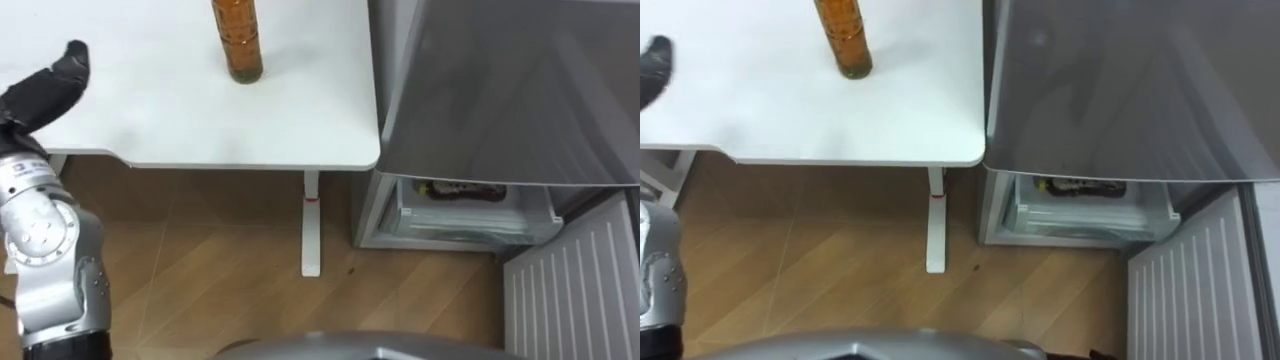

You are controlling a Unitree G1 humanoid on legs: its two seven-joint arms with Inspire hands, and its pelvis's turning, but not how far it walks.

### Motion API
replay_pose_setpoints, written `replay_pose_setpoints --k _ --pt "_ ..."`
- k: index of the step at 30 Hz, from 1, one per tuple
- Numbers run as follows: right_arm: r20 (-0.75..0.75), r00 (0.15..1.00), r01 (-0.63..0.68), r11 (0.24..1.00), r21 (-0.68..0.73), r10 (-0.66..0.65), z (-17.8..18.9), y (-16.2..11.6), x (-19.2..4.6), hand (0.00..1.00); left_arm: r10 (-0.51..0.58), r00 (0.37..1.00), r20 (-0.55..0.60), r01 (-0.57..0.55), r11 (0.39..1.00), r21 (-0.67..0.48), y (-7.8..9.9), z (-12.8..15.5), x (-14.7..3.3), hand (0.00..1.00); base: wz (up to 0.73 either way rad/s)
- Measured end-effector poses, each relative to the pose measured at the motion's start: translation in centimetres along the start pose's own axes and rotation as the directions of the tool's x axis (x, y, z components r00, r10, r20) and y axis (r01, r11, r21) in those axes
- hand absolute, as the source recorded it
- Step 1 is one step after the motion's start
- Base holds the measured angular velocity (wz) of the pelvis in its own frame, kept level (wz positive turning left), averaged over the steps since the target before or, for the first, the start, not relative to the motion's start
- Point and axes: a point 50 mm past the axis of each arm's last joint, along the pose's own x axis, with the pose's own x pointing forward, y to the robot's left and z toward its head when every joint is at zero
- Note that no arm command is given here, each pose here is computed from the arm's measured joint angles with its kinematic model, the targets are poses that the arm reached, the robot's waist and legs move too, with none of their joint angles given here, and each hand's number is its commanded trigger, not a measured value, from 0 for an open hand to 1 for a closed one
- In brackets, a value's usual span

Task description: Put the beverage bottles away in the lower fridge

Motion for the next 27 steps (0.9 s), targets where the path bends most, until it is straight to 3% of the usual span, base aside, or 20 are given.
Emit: replay_pose_setpoints --k 4,10,27 --pt "0.009 1.0 -0.002 1.0 -0.006 0.002 0.4 0.2 0.1 0.0 -0.113 0.993 -0.025 0.113 0.993 -0.028 -1.1 -0.4 -0.2 0.0 -0.09" --pt "0.016 1.0 0.001 1.0 -0.014 0.0 0.8 0.3 0.1 0.0 -0.189 0.981 -0.053 0.188 0.982 -0.016 -1.7 -1.1 0.0 0.0 -0.03" --pt "0.042 0.998 0.04 0.999 -0.029 -0.038 1.2 0.0 0.1 0.0 -0.204 0.963 -0.174 0.211 0.977 0.025 -1.6 -3.4 0.2 0.0 -0.03"
